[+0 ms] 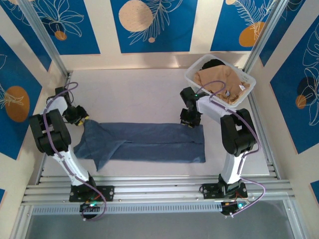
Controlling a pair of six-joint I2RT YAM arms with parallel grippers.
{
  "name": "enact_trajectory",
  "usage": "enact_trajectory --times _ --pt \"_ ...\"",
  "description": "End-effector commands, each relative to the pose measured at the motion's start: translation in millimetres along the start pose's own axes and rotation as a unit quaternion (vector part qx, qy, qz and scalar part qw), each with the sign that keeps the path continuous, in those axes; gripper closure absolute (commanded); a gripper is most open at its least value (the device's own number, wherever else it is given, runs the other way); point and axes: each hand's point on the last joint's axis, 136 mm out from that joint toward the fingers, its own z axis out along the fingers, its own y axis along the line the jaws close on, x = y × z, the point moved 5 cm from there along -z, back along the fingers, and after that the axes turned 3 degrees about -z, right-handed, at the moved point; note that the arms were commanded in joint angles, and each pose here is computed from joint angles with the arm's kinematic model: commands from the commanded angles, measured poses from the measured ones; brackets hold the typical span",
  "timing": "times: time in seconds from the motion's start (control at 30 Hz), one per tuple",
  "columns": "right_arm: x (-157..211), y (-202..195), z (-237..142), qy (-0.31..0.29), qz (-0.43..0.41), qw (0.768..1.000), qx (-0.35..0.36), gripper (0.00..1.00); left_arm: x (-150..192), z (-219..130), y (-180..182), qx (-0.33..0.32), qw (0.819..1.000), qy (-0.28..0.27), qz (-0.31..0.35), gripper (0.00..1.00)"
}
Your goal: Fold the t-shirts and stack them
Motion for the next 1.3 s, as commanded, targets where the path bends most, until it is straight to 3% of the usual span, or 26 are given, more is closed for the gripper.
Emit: enact_trajectory --times 0.0,0.17,0.37,0.63,1.07,1.1,1.2,1.27 --pt "-3.9 2.2 5.5 0.019 0.015 1.000 -0.012 0.72 8.1 8.6 0.4 -0.005 1.000 0.014 0.007 0.70" --pt "-8.6 -4.4 19.6 0.030 0.031 0.999 0.013 0.72 10.3 13.9 4.2 -0.010 1.000 0.013 0.003 0.77" --pt "-11.8 -20.6 29.7 0.043 0.055 0.996 0.052 0.73 7.5 8.2 14.8 -0.051 0.999 -0.004 0.001 1.00" --pt "-12.6 -40.1 38.7 0.062 0.079 0.991 0.087 0.75 8.7 -6.3 28.1 -0.082 0.996 -0.021 -0.012 1.00" --pt "-50.2 -11.6 28.2 0.025 -0.001 0.999 0.024 0.73 8.5 -20.9 9.7 -0.037 0.999 -0.017 -0.013 1.00" --pt "-53.4 -10.3 23.9 0.020 -0.006 0.999 0.025 0.72 8.3 -28.1 7.9 -0.041 0.999 -0.024 -0.012 0.96" --pt "-59.4 -4.2 4.3 -0.003 -0.020 1.000 0.020 0.66 14.3 -58.1 4.4 -0.059 0.996 -0.058 -0.013 0.66" --pt "-58.4 1.0 -12.1 -0.020 -0.029 0.999 0.012 0.61 26.2 -75.5 3.3 -0.061 0.995 -0.072 -0.018 0.61"
